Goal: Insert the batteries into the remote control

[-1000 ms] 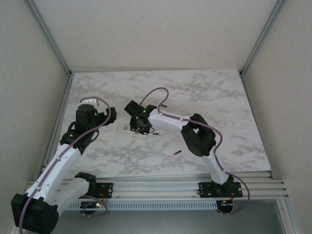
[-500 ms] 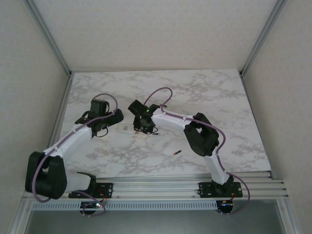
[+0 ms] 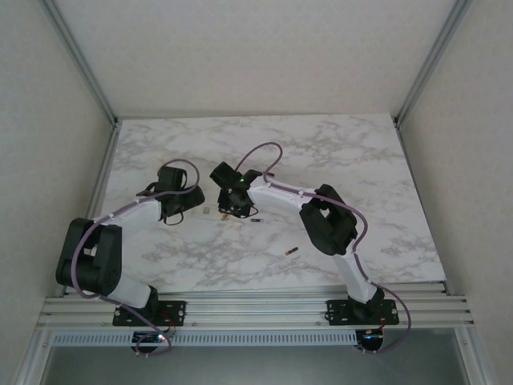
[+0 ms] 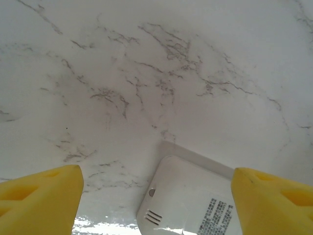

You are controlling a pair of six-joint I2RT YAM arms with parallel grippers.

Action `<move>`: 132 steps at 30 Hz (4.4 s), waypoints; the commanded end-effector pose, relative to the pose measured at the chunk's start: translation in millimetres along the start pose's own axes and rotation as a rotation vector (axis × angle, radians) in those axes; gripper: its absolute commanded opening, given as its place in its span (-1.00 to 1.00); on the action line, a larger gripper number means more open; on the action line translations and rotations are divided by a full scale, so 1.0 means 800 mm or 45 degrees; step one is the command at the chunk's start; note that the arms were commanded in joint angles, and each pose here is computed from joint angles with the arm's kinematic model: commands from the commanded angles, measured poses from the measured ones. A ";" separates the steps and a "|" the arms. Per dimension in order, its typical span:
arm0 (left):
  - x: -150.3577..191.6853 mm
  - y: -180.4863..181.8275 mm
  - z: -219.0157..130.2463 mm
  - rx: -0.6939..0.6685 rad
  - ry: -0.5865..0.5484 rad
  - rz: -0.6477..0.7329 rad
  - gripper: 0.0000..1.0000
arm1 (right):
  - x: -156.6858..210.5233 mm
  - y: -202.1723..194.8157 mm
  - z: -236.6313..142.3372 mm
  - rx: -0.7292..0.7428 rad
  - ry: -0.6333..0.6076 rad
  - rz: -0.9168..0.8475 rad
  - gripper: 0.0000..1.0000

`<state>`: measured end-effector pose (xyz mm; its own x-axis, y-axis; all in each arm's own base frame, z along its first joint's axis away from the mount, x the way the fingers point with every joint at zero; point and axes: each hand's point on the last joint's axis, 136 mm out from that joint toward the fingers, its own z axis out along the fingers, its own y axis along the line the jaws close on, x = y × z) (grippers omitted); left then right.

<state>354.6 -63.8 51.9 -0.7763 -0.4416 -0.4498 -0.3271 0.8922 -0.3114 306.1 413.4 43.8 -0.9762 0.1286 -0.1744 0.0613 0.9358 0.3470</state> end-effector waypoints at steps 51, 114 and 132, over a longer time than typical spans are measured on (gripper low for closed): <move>0.033 -0.013 0.018 0.154 0.115 -0.079 0.38 | 0.005 0.016 -0.025 -0.079 -0.013 0.001 -0.65; 0.039 -0.008 0.024 0.135 0.132 -0.076 0.28 | -0.008 0.003 0.039 0.061 -0.082 -0.248 -0.75; 0.037 -0.010 0.020 0.149 0.123 -0.078 0.29 | 0.024 0.015 -0.039 -0.073 -0.036 -0.054 -0.57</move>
<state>346.3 -85.0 27.9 -0.8046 -0.4779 -0.3524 -0.3149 0.8466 -0.4291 298.2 418.7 66.9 -0.9633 0.0394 -0.2654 -0.0630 0.9284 0.3663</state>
